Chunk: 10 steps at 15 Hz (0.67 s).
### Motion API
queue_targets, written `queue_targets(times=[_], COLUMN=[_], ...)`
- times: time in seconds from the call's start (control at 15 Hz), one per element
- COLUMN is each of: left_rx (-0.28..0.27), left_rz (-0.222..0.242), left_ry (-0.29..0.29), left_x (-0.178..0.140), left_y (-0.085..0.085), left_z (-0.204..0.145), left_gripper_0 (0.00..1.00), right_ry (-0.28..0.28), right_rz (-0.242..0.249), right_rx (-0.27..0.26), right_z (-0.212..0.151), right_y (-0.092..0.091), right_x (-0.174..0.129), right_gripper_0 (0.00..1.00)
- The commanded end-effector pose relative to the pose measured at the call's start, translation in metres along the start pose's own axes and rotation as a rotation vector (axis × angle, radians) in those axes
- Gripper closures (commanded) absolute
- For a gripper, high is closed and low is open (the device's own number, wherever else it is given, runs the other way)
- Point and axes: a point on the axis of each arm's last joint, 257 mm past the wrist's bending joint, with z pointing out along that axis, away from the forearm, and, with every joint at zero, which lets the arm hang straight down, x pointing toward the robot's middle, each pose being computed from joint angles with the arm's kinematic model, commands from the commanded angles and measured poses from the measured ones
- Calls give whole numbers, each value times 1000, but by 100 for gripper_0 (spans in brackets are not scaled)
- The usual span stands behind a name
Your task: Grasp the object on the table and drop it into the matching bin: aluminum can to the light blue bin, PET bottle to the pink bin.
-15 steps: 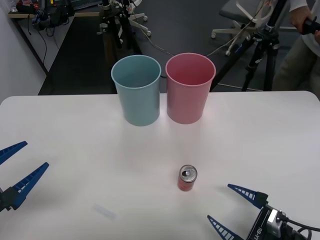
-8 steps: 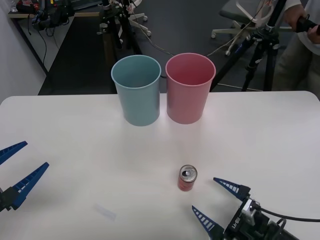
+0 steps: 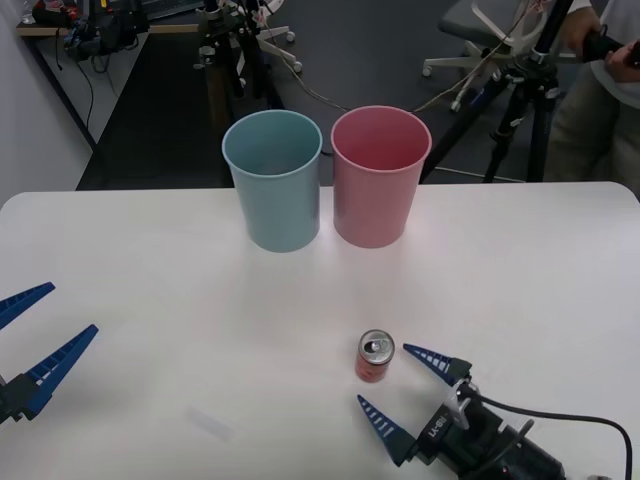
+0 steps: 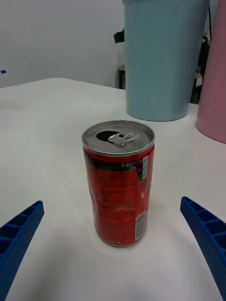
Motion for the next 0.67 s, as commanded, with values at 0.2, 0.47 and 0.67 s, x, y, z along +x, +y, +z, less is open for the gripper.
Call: queue_targets(times=[0.2,0.47,0.67], left_rx=[0,0,0], left_rz=[0,0,0], left_ry=[0,0,0], left_x=[0,0,0], left_y=[0,0,0], left_z=[0,0,0], left_gripper_0=[0,0,0], right_ry=[9,10,15], right_rz=[2,-11,-17], right_rx=[4,10,20], right_z=[23,40,47], right_y=[6,5,1], right_x=[-2,-8,-10], right_gripper_0=[0,0,0])
